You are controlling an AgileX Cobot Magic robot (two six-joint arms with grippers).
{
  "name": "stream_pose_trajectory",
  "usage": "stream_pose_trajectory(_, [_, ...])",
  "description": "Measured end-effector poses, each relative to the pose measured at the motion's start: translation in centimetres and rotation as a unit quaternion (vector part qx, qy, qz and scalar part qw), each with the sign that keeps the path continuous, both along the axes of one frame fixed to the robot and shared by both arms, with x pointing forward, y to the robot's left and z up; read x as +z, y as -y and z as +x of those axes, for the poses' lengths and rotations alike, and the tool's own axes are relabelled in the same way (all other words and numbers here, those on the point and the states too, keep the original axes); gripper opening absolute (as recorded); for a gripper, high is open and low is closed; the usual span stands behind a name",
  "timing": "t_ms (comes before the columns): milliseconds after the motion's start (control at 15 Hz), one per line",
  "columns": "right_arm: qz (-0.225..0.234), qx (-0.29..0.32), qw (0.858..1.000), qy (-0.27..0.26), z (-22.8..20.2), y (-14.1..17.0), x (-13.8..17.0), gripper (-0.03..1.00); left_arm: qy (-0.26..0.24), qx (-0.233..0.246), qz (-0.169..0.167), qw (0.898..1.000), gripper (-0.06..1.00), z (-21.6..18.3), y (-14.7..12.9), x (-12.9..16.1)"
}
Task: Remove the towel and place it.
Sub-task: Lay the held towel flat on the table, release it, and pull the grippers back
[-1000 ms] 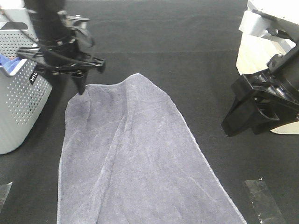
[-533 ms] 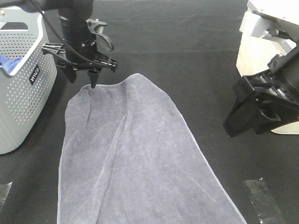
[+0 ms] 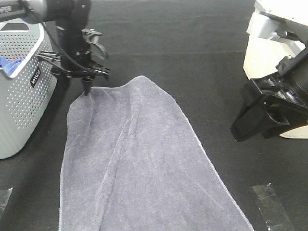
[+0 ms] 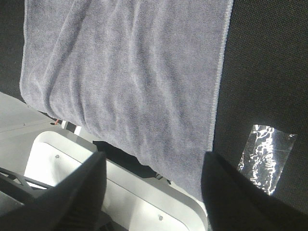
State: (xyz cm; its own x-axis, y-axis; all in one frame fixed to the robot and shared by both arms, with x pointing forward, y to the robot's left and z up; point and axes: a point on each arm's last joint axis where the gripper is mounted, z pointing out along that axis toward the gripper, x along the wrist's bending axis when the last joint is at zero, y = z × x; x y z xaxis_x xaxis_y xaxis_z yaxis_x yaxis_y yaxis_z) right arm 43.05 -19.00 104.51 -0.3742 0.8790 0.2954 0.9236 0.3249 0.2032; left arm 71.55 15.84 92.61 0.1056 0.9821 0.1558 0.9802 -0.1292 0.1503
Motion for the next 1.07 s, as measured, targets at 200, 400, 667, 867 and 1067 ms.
stream_pose_trajectory(200, [-0.001,0.0,1.0,0.0,0.0,0.0,0.0,0.56,-0.017,-0.008,0.005,1.0,0.53,0.1,-0.1,-1.5])
stream_pose_trajectory(400, [-0.001,0.0,1.0,0.0,0.0,0.0,0.0,0.56,-0.031,-0.015,0.011,0.999,0.53,0.1,-0.1,-2.9])
stream_pose_trajectory(667, [-0.001,0.0,1.0,0.0,0.0,0.0,0.0,0.56,-0.032,-0.026,0.02,0.999,0.37,0.1,-0.2,-3.1])
stream_pose_trajectory(867, [-0.001,0.0,1.0,0.0,0.0,0.0,0.0,0.56,-0.036,-0.049,0.023,0.998,0.07,0.1,-0.2,-3.1])
stream_pose_trajectory(1067, [-0.001,0.0,1.0,0.0,0.0,0.0,0.0,0.56,-0.042,-0.059,0.008,0.997,0.0,0.0,0.1,-3.1])
